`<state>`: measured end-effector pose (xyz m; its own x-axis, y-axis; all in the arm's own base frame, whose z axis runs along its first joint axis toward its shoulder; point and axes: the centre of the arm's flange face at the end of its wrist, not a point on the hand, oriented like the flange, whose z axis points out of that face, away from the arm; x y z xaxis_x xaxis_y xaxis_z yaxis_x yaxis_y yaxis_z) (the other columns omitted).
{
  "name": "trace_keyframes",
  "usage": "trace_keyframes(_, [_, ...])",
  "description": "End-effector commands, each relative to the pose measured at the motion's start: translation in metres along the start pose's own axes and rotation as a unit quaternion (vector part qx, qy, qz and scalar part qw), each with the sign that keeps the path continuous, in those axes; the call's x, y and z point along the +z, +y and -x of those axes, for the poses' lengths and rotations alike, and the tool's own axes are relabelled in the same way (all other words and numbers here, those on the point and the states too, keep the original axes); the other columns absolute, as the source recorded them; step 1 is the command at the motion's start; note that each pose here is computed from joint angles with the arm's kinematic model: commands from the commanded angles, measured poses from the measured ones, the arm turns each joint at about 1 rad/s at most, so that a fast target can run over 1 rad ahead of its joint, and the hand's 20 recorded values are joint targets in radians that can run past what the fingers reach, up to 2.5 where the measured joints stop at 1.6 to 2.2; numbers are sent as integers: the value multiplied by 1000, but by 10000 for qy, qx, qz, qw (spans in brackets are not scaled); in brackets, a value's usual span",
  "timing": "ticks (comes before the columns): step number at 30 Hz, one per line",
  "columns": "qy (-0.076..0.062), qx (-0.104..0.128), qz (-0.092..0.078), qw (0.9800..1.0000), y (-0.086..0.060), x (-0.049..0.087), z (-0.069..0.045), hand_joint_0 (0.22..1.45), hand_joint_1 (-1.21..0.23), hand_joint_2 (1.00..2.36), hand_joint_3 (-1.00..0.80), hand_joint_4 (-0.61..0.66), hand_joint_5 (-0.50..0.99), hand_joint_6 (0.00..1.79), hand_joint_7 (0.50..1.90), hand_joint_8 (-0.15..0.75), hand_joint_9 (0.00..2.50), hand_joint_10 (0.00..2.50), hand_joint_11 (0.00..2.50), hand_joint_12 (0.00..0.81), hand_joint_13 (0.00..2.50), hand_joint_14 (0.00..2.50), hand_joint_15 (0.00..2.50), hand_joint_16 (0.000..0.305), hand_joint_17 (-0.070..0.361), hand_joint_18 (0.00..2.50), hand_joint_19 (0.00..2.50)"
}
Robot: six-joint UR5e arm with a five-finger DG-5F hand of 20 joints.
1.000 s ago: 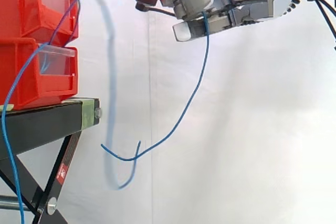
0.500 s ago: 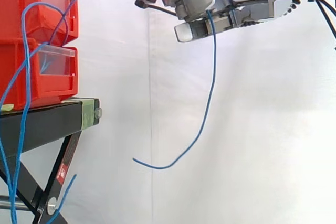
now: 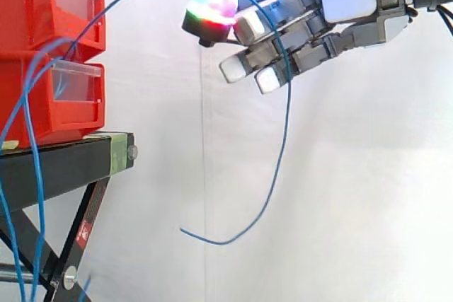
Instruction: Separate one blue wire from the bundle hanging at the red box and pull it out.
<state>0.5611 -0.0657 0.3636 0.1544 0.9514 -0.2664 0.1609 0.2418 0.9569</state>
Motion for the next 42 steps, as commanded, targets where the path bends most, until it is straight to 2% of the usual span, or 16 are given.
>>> trace_keyframes(1, [14,-75,-125,9999,-3,-3,1,606,-764,1030,96,-71,-137,780,1283,313,928,23,1036,393,461,24,645,50,113,479,816])
trace_keyframes(2, [44,-116,-220,9997,-5,-5,1,606,-764,1030,96,-71,-136,780,1283,316,929,22,1039,393,461,24,638,50,112,474,814])
trace_keyframes(4, [59,-142,-282,9995,-6,-6,1,606,-767,1030,98,-80,-134,776,1299,318,928,21,1037,388,422,20,587,50,112,449,780])
trace_keyframes(12, [37,-212,-428,9989,-10,-10,-3,604,-768,1029,110,-69,-132,774,1326,319,910,22,1000,383,354,18,511,50,113,388,720])
trace_keyframes(14, [27,-226,-535,9983,-20,-14,-6,604,-768,1029,110,-73,-131,774,1327,315,899,23,992,383,350,18,501,50,113,379,713])
trace_keyframes(15, [27,-226,-535,9983,-20,-14,-6,605,-770,1030,106,-68,-131,774,1325,317,897,21,979,385,348,18,498,50,114,372,712])
trace_keyframes(18, [22,-204,-639,9977,-32,-19,-8,605,-769,1029,109,-70,-130,774,1317,318,894,22,967,384,343,19,489,51,114,367,702])
trace_keyframes(22, [23,-45,-713,9974,-40,-23,-10,604,-768,1029,112,-73,-131,774,1327,320,899,22,968,384,342,19,488,51,114,367,694])
trace_keyframes(26, [66,-70,-780,9969,-48,-31,-12,605,-770,1029,108,-68,-131,774,1325,318,895,22,966,383,340,19,487,51,114,365,702])
trace_keyframes(30, [-8,-44,-730,9973,-58,-35,-15,605,-769,1029,108,-72,-131,774,1335,320,896,21,978,381,342,17,490,50,113,365,704])
trace_keyframes(33, [-9,-4,-754,9972,-68,-39,-18,605,-768,1029,110,-72,-132,775,1331,318,895,21,980,380,341,19,489,50,113,365,706])
trace_keyframes(34, [3,46,-763,9971,-75,-44,-20,605,-768,1029,109,-67,-132,776,1325,321,899,22,968,381,344,17,487,50,113,368,705])
trace_keyframes(37, [-37,113,-742,9972,-81,-52,-20,606,-769,1028,104,-69,-133,777,1331,319,896,22,967,381,347,19,492,50,114,370,702])
trace_keyframes(40, [-148,153,-651,9976,-86,-64,-19,605,-766,1028,108,-66,-133,778,1317,319,900,19,972,381,352,17,492,50,113,372,704])
trace_keyframes(42, [-169,144,-681,9974,-95,-72,-21,606,-767,1028,104,-71,-133,778,1320,322,898,22,978,380,351,19,491,50,114,374,701])
